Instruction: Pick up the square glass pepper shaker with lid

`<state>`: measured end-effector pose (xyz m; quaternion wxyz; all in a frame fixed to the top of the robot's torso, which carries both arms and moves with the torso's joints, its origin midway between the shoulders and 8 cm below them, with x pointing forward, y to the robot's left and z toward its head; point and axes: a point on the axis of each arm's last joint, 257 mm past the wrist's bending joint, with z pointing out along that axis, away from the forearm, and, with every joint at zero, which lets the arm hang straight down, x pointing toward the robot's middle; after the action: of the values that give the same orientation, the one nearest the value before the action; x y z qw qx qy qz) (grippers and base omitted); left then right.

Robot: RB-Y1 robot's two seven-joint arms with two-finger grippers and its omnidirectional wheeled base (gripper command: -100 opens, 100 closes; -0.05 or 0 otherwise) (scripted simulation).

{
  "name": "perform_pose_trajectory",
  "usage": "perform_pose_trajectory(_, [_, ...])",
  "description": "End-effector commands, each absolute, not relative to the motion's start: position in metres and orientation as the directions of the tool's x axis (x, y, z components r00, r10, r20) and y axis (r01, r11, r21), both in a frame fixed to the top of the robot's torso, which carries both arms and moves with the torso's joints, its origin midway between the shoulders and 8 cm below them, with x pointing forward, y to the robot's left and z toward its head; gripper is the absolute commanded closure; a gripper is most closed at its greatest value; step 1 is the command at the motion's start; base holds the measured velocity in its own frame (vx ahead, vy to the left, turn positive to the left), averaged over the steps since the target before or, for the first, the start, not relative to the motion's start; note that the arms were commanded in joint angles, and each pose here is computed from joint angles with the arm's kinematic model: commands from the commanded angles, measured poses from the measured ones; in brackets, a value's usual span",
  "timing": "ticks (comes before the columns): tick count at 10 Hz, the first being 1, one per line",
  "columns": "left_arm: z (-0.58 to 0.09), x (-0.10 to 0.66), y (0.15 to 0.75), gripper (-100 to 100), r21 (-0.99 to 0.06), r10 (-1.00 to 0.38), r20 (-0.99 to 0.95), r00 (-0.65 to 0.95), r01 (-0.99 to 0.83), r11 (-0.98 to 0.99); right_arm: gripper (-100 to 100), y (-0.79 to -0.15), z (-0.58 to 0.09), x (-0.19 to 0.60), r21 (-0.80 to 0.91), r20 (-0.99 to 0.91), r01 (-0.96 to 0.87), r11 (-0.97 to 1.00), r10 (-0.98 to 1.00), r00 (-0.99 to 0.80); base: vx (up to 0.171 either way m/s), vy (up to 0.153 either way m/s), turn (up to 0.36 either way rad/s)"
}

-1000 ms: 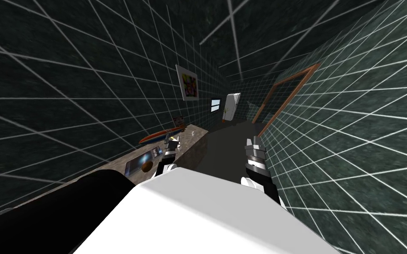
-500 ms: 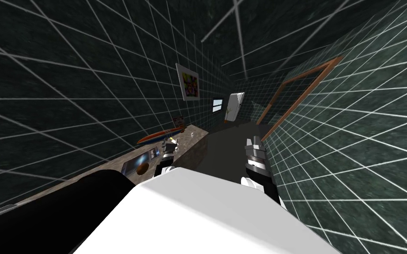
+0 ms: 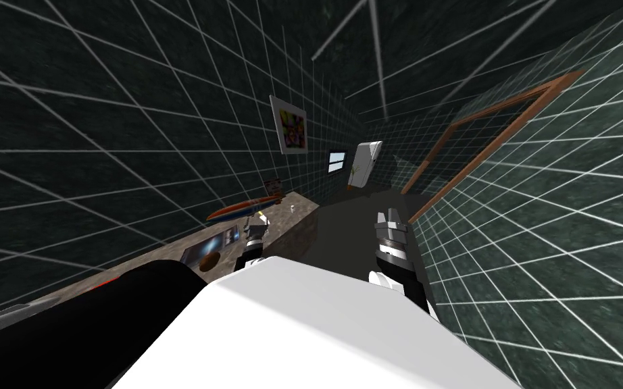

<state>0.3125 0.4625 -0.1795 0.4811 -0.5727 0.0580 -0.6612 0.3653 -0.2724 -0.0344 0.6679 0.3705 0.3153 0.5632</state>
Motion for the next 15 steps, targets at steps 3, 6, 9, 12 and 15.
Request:
perform_pose_trajectory(3, [-0.216,0.29,0.492,-100,-0.552,-0.589,0.792,0.162,0.602,-0.577,0,-0.272,-0.034,0.365,0.85,-0.004,-0.519,0.091,0.986,0.167,0.123,-0.089,0.117])
perform_pose_trajectory(6, [-0.248,0.267,0.51,-100,-0.478,-0.478,0.857,0.192,0.644,-0.597,0,-0.272,-0.034,0.365,0.85,-0.004,-0.519,0.091,0.986,0.167,0.107,-0.092,0.097])
perform_pose_trajectory(9, [-0.282,0.242,0.515,-100,-0.394,-0.352,0.912,0.212,0.697,-0.599,0,-0.272,-0.034,0.365,0.85,-0.004,-0.519,0.091,0.986,0.167,0.106,-0.082,0.095])
perform_pose_trajectory(12, [-0.311,0.223,0.507,-100,-0.315,-0.234,0.948,0.216,0.747,-0.585,0,-0.272,-0.034,0.365,0.85,-0.004,-0.519,0.091,0.986,0.167,0.054,-0.042,0.059])
perform_pose_trajectory(15, [-0.312,0.222,0.506,0,-0.31,-0.227,0.95,0.216,0.75,-0.584,0,-0.272,-0.034,0.365,0.85,-0.004,-0.519,0.091,0.986,0.167,0.008,-0.009,0.007])
